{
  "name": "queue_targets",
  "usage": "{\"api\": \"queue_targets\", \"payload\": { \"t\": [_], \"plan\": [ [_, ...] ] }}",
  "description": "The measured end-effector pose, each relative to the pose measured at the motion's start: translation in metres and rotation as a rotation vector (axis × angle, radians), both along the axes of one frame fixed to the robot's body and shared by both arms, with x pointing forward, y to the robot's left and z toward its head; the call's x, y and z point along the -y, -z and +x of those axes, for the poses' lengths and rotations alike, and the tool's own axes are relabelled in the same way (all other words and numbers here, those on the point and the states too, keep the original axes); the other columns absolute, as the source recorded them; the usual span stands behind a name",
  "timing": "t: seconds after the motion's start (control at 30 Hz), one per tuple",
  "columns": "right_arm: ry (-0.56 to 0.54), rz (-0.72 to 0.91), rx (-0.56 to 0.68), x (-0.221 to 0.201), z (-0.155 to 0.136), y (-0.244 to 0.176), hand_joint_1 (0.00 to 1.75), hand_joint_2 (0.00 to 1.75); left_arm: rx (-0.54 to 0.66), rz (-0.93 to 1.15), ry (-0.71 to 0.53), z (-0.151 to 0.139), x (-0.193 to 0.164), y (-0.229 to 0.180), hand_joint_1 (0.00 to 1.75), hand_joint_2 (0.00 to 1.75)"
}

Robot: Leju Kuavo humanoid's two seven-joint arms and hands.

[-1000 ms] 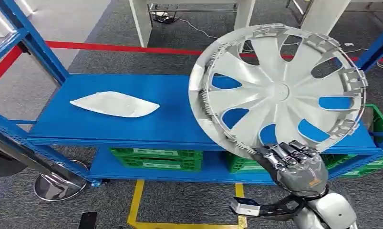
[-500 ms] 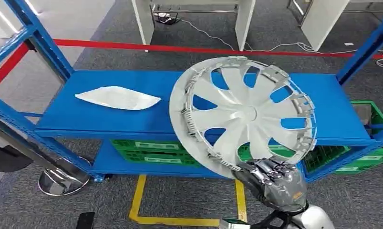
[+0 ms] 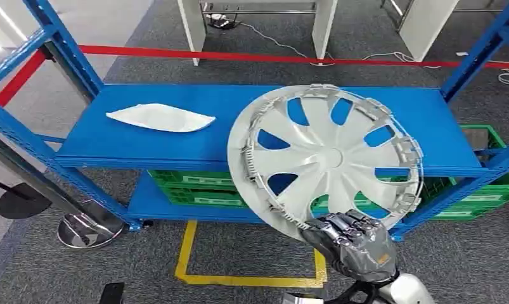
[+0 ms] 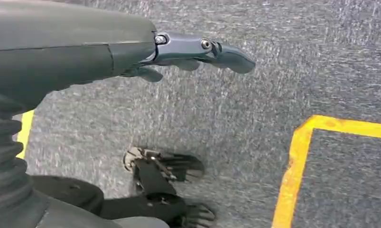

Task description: Take the parts from the cabinet and place them on the table.

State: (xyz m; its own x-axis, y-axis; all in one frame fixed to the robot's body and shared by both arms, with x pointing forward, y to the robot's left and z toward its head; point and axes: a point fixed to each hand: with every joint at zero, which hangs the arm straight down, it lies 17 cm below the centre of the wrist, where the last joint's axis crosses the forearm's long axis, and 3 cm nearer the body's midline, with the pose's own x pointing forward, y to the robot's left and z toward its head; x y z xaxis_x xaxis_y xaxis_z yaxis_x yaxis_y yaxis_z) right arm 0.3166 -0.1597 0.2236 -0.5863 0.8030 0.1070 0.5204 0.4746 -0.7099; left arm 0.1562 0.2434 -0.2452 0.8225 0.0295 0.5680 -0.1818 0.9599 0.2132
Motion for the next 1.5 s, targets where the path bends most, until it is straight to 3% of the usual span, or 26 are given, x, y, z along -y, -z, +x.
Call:
{"api": "queue_targets", "payload": {
  "t": [1.5],
  "plan": [
    [-0.052, 0.03, 0.016, -0.01, -0.006, -0.006, 1.75, 1.75, -0.013, 0.007, -0.003, -0.001, -0.004, 0.001, 0.0, 1.75]
  ]
}}
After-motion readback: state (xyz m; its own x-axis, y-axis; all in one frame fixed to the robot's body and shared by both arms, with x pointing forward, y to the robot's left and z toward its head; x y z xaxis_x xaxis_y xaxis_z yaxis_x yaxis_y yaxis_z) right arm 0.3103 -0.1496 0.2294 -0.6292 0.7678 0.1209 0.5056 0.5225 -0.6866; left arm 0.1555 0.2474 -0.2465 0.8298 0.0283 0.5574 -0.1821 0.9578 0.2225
